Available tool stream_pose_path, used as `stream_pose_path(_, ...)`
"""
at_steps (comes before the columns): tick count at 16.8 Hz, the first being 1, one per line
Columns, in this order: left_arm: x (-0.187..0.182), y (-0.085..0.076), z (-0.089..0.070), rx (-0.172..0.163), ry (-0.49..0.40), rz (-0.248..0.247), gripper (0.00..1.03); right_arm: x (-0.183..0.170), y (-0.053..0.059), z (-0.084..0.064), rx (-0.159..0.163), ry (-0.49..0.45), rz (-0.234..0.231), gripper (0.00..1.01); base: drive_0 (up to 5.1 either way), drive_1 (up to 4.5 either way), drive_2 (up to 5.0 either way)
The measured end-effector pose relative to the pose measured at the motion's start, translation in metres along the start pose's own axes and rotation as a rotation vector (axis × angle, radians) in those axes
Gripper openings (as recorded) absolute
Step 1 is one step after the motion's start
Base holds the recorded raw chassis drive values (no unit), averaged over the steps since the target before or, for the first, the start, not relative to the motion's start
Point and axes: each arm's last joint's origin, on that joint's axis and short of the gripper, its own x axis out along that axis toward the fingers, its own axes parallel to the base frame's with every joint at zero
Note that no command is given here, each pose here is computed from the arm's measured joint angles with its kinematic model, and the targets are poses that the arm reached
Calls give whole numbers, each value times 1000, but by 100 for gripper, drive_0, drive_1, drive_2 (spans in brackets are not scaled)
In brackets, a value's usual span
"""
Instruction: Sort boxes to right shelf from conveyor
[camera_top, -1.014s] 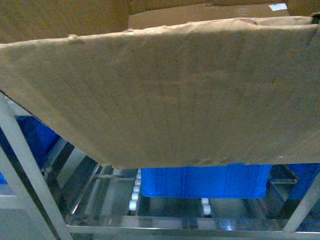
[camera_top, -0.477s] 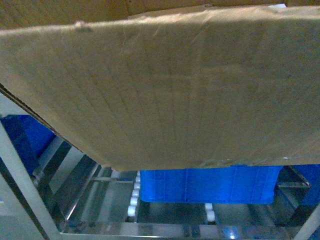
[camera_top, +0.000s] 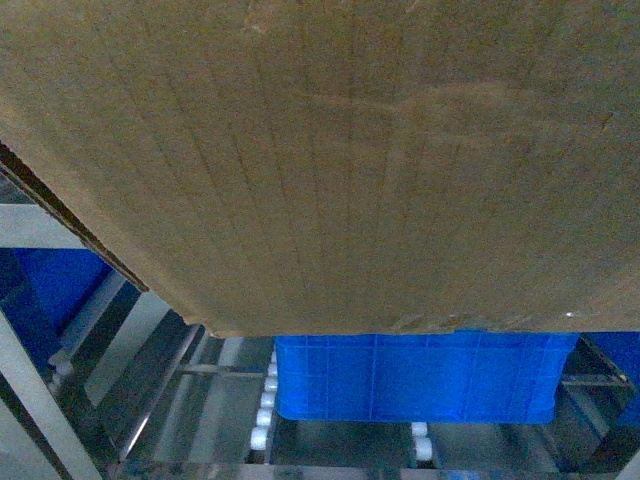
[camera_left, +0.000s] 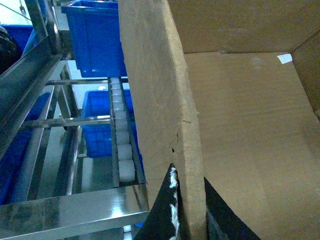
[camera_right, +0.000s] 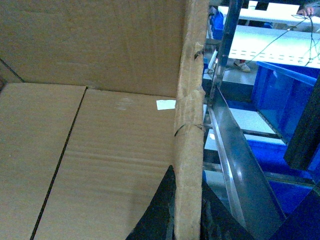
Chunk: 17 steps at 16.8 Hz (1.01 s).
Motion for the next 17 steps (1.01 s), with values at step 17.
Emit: stream_pose_path(17,10,2,73,36,157,-7,2,21,2,49,132,142,42,4,0,0,0)
